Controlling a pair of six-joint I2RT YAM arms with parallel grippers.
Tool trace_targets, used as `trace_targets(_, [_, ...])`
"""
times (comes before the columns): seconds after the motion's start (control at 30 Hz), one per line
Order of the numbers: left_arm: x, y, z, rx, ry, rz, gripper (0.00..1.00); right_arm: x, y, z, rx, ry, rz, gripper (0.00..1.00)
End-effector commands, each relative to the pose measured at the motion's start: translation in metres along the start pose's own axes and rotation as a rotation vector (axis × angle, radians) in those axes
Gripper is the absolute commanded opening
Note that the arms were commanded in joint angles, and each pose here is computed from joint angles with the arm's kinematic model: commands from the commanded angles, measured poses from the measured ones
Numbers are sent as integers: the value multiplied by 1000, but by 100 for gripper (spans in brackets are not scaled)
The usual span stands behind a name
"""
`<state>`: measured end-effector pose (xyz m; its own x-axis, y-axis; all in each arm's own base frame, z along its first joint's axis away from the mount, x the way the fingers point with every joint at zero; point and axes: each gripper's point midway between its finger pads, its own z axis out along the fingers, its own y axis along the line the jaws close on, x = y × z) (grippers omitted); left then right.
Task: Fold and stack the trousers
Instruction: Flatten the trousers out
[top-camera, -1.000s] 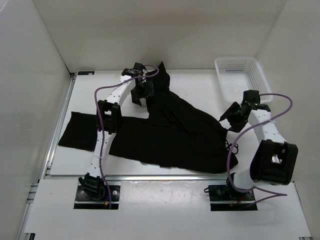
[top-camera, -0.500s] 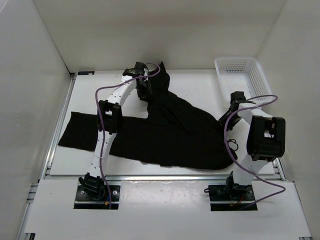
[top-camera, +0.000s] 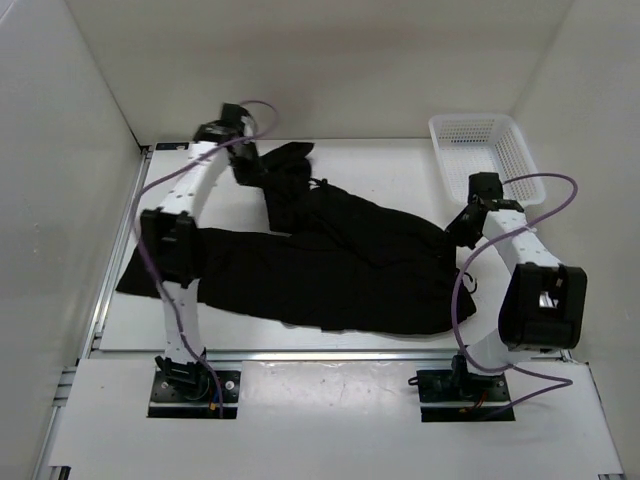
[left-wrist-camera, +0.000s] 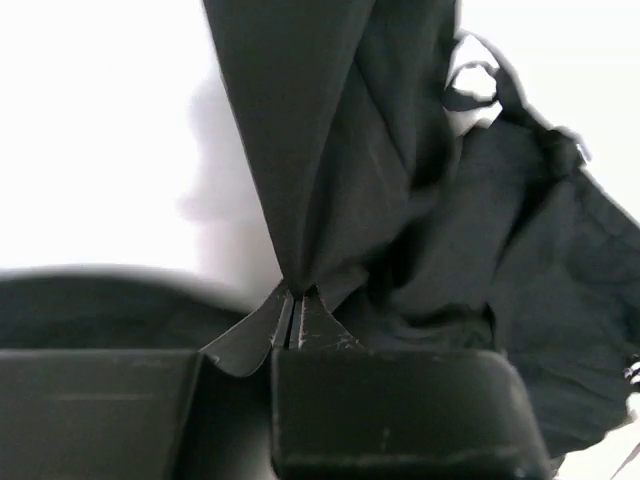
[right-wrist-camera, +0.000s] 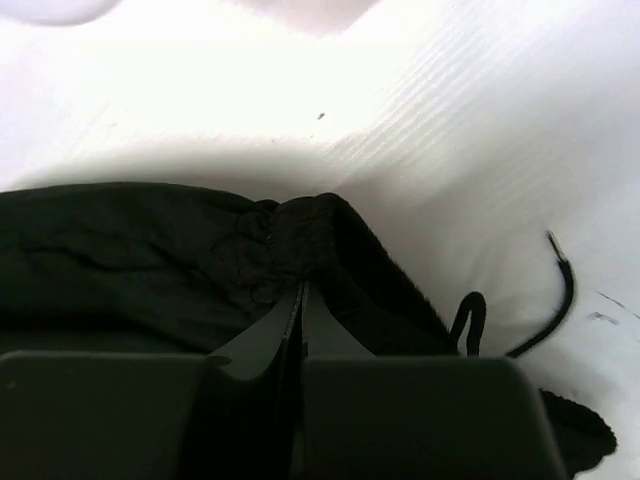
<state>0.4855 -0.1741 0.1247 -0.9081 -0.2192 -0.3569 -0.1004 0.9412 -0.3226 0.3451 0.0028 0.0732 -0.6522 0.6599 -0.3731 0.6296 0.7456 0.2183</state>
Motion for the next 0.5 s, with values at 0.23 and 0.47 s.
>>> trace_targets(0.23, [39, 100, -111, -190, -121, -103, 64, 14, -42, -32, 61, -75, -47, 0])
trace_targets(0.47, [-6, 140, -104, -324, -139, -162, 58, 6, -42, -40, 63, -96, -46, 0])
